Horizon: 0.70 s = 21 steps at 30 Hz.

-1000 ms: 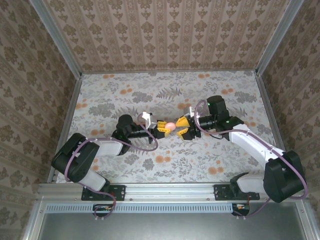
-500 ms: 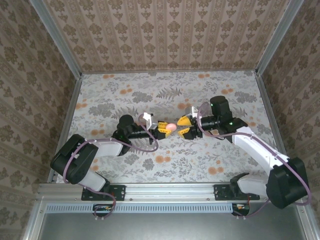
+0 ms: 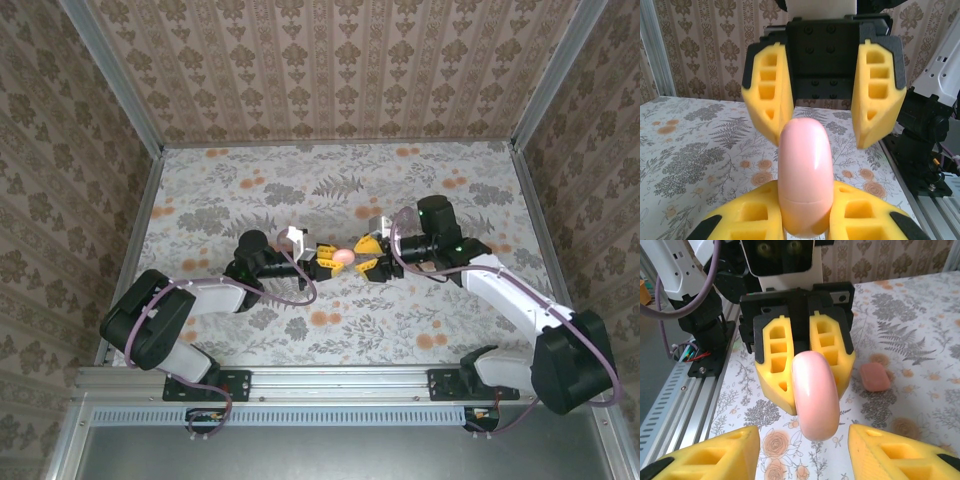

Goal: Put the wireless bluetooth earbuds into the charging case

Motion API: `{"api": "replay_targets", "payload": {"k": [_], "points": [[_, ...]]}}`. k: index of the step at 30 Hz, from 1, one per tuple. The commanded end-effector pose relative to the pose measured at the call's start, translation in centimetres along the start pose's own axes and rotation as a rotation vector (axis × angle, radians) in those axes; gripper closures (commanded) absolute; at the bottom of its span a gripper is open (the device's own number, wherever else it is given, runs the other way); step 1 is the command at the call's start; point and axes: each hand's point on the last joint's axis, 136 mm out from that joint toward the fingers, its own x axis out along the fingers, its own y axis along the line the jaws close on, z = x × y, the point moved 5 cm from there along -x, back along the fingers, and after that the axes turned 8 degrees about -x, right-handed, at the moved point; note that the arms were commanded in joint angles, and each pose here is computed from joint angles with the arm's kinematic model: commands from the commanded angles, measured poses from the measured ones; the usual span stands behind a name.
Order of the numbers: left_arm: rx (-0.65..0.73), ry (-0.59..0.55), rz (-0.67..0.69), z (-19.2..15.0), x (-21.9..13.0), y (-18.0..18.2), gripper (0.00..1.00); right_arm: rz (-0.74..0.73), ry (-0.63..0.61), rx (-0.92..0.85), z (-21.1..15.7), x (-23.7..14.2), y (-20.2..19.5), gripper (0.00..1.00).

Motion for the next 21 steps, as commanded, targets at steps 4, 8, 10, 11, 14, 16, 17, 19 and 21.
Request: {"api": "replay_targets", "payload": {"k": [4,8,10,11,14,16,17,19,21], "points": [[0.068,-0.035,-0.04,1.78,0.12,-0.82,0.9,0.071,-0.054,-0.065,1.72,1.11,-0.38,0.55],[0.064,-0.032,-0.041,1.71,0.14,-0.86,0.9,0.09,-0.059,-0.069,1.64,1.41,-0.51,0.6],[0.065,-0.033,-0.042,1.76,0.15,-0.88,0.9,0.102,-0.066,-0.071,1.66,1.48,-0.46,0.63],[0.065,-0.033,-0.042,1.79,0.14,-0.89,0.9,0.107,-0.07,-0.075,1.76,1.51,-0.44,0.66],[0.063,-0.032,-0.041,1.76,0.14,-0.88,0.9,0.115,-0.069,-0.081,1.81,1.49,-0.44,0.77],[0.062,-0.031,-0.038,1.75,0.14,-0.86,0.9,0.119,-0.065,-0.083,1.8,1.46,-0.34,0.81],[0.062,-0.031,-0.036,1.75,0.13,-0.85,0.89,0.12,-0.064,-0.084,1.78,1.45,-0.35,0.83],[0.064,-0.03,-0.034,1.76,0.12,-0.82,0.89,0.12,-0.06,-0.086,1.76,1.38,-0.23,0.85],[0.062,-0.028,-0.031,1.67,0.12,-0.79,0.89,0.118,-0.054,-0.088,1.68,1.31,-0.13,0.87]]}}
